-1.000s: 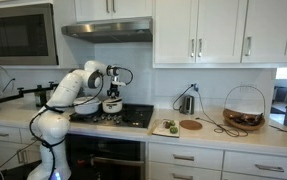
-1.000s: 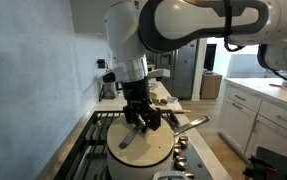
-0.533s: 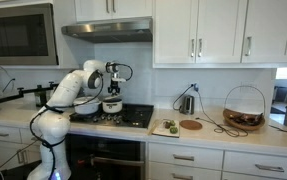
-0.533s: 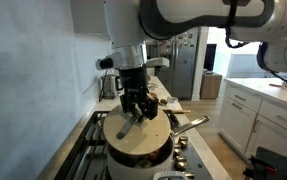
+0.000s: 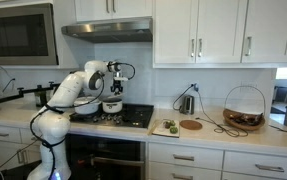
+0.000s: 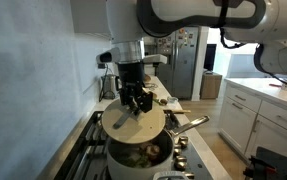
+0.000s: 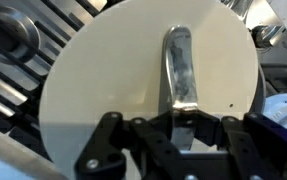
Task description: Remove the lid from the white pot on the right side of the stove
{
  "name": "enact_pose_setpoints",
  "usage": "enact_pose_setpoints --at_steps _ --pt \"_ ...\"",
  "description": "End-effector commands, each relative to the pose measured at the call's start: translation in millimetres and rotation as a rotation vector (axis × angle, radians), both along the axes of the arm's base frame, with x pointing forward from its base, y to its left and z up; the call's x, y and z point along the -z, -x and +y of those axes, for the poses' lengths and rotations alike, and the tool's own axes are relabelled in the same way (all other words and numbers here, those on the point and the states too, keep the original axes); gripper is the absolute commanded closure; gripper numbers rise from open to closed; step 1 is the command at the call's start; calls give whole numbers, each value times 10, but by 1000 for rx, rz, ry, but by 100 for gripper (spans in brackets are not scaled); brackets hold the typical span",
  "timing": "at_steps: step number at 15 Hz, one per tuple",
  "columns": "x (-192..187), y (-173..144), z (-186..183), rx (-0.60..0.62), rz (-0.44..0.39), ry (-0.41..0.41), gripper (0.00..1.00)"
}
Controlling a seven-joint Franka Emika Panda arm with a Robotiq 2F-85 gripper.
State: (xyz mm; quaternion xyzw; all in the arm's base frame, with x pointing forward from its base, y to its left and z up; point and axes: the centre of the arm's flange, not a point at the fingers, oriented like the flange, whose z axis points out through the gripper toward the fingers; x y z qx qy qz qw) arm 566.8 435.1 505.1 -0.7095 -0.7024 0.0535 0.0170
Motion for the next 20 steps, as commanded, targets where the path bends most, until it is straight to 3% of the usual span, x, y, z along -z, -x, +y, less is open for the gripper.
enact_pose_setpoints --at_steps 1,9,20 --pt "-329 -174 -157 87 -34 -7 100" --pt "-388 -432 -615 252 -50 -19 100" --pt "-319 -596 -1063 577 -82 -37 100"
